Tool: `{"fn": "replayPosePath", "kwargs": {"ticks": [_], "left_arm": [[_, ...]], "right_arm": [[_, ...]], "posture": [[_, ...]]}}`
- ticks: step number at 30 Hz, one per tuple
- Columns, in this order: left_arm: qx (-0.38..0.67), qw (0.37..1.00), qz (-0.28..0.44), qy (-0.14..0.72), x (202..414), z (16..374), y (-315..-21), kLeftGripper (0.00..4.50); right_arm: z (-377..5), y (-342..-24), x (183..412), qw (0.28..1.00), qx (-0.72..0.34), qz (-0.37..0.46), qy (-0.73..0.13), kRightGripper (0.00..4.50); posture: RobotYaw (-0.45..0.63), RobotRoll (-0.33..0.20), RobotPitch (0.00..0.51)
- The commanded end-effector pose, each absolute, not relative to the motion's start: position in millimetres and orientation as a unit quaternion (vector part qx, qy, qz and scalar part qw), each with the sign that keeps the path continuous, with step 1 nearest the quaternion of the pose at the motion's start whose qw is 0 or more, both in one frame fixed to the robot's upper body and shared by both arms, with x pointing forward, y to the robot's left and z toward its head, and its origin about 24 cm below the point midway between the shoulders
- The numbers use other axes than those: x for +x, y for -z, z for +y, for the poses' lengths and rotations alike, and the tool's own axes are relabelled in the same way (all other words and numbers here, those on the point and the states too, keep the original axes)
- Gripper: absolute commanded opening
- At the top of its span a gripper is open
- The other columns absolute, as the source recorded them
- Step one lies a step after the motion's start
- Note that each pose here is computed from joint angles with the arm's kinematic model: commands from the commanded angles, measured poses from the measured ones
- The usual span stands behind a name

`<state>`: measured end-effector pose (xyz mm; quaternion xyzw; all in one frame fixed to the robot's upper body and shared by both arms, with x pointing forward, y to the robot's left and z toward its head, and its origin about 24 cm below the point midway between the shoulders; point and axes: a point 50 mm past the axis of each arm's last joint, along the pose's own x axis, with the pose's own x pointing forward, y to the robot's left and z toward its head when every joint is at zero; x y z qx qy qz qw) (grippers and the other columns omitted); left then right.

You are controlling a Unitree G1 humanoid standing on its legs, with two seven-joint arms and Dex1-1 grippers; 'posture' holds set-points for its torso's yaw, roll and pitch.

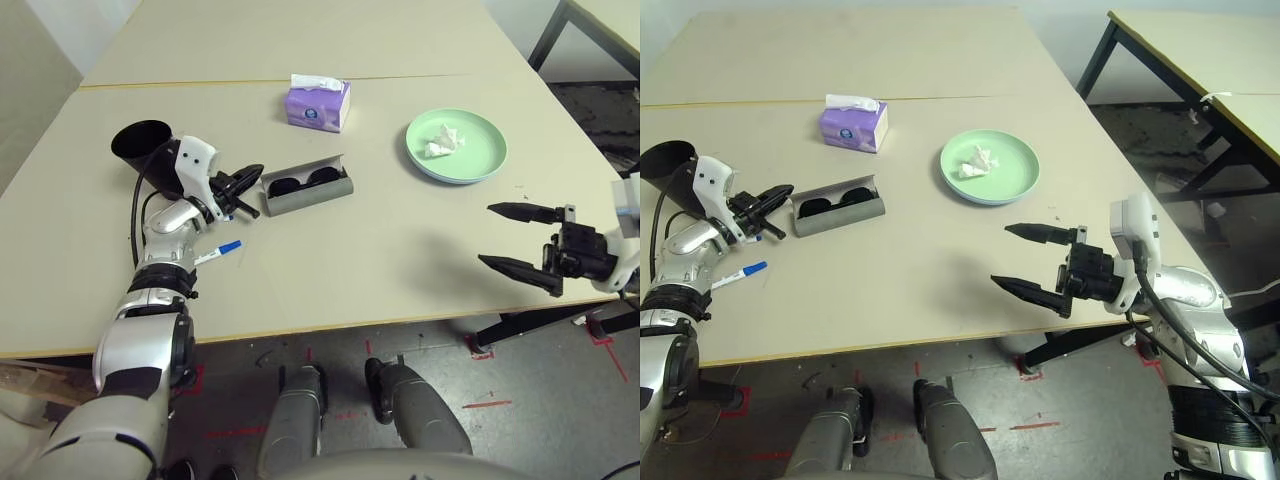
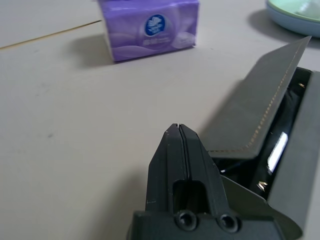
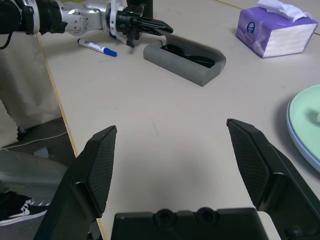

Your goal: Organize and tidy the items on the table.

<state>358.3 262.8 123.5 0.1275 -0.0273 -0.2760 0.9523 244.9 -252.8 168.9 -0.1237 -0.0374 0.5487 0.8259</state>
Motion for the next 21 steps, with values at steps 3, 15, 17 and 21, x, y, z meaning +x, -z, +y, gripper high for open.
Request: {"fn": "replayPosePath", "kwargs": {"ticks": [3, 15, 17, 21], "left_arm": [[0.145, 0.937, -0.001, 0.319, 352, 259, -113, 0.02], [0.153, 0.91, 0.026, 0.384, 341, 252, -102, 0.02], [0.158, 0.906, 0.03, 0.391, 339, 253, -102, 0.02], [0.14, 0.921, 0.015, 0.364, 342, 261, -113, 0.02]], "right_arm": [[-253, -169, 246, 0.826, -0.123, -0.034, -0.549, 4.5], [-253, -168, 245, 0.83, -0.119, -0.035, -0.544, 4.5], [-252, -167, 245, 0.83, -0.117, -0.035, -0.545, 4.5], [-251, -166, 246, 0.83, -0.114, -0.036, -0.545, 4.5]], "posture": [[-0.21, 0.0, 0.177], [-0.2, 0.0, 0.179], [-0.2, 0.0, 0.18], [-0.2, 0.0, 0.178]]}}
